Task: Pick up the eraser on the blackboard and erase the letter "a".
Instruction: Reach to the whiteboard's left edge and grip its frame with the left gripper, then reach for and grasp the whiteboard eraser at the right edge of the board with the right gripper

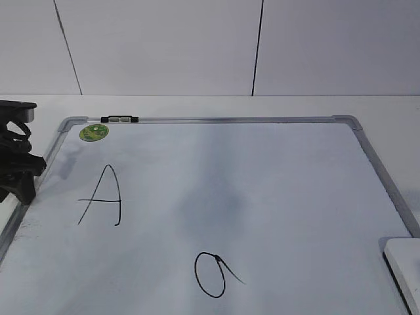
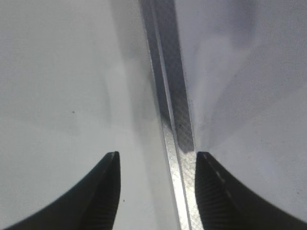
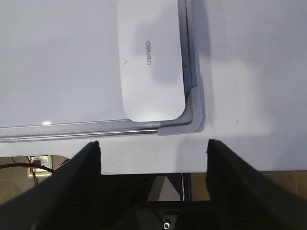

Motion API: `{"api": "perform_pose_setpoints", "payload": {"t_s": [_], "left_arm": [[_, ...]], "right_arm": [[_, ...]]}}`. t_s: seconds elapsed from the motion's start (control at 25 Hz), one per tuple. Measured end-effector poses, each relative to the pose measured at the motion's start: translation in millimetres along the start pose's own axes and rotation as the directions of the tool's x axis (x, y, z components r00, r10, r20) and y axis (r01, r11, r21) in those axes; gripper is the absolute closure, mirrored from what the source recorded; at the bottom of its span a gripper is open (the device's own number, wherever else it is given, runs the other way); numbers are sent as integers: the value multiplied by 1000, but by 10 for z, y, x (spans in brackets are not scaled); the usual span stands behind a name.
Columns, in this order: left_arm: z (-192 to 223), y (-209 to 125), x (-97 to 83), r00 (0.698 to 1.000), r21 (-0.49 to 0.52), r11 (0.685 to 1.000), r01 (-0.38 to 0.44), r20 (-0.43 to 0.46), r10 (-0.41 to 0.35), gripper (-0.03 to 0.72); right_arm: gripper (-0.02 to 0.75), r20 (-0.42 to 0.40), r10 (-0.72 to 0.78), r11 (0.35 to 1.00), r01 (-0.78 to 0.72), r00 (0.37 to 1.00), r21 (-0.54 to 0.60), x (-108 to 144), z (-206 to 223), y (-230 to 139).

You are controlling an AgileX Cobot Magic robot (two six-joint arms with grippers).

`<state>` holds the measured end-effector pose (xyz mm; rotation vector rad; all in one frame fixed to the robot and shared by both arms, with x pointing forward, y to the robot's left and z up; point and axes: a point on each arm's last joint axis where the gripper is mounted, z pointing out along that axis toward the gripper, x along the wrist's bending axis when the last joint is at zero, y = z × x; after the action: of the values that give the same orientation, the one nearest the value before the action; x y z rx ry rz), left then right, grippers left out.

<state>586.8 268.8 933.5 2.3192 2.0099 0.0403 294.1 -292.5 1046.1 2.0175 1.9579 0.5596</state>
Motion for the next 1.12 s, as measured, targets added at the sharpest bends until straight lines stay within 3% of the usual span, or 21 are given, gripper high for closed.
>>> {"api": "perform_pose_setpoints", "payload": {"t_s": [0.68,1.0,1.12], "left_arm": [[90,52,-1,1000,16,1000,6,9,-6,375],[90,48,-16,1000,21,1000,19,24,-20,622],[90,49,-25,998,21,999,45,34,-46,657]], "right_arm": [[212,0,0,1000,0,1000,-2,0,0,2],[212,0,0,1000,0,1000,-2,0,0,2],[212,0,0,1000,0,1000,-2,0,0,2]]}}
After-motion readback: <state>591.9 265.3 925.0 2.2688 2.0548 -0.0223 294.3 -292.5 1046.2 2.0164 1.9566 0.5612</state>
